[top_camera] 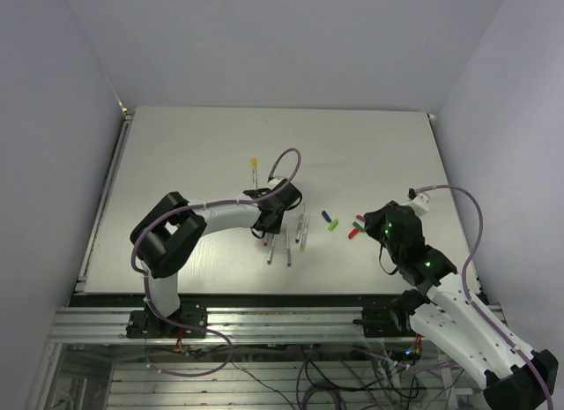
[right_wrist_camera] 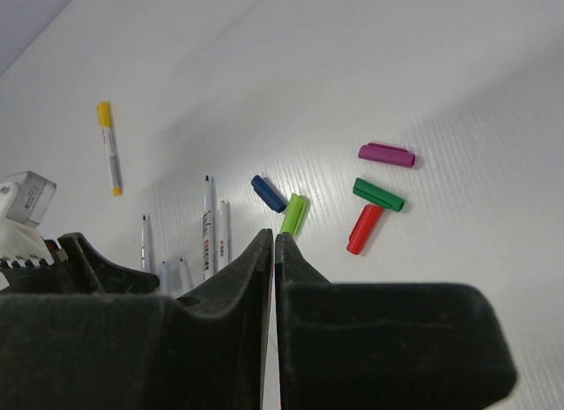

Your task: Insert the pens into the pen caps

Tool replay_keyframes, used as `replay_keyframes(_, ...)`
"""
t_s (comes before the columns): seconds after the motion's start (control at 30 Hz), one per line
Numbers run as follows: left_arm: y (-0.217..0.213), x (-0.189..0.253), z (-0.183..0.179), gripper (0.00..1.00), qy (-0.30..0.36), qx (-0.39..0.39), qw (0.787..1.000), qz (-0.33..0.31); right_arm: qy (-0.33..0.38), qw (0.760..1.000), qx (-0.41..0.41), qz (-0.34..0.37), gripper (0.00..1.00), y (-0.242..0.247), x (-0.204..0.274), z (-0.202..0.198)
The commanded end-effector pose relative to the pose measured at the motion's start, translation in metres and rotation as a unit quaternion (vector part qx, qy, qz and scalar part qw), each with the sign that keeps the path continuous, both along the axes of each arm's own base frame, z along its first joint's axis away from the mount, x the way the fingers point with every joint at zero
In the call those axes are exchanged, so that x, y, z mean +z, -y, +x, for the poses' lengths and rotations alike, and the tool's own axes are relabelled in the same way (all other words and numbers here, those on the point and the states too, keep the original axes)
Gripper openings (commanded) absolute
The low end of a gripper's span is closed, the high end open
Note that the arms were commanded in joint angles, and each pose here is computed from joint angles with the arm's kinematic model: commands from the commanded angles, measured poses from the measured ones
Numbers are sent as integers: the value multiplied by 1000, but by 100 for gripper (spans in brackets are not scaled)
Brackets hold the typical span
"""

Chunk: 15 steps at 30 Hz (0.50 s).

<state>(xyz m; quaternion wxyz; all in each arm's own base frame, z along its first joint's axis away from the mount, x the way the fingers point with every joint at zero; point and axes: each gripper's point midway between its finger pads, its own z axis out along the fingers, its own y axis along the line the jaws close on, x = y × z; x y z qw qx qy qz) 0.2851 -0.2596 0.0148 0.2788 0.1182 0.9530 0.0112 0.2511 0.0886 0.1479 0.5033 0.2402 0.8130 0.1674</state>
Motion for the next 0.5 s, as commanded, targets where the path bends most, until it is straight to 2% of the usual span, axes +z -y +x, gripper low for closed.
replay_keyframes(0.0,-20,-18,-34,47,-71,-10,997,32,3,1000,-8,-1,5,4,13,-1)
replay_keyframes(0.13,-22,-20,-37,46,-77,-14,996,33,-1,1000,-6,-1,5,4,14,-2)
replay_keyframes(0.23,-26,-27,-35,39,-82,-9,996,35,-3,1000,0,1,6,1,12,-3)
replay_keyframes(0.37,-34,-42,-37,15,-106,12,994,11,-16,1000,11,-1,7,-1,7,-6)
replay_keyframes(0.47,-42,-50,-42,8,-114,17,993,10,-28,1000,11,-9,8,1,3,-10)
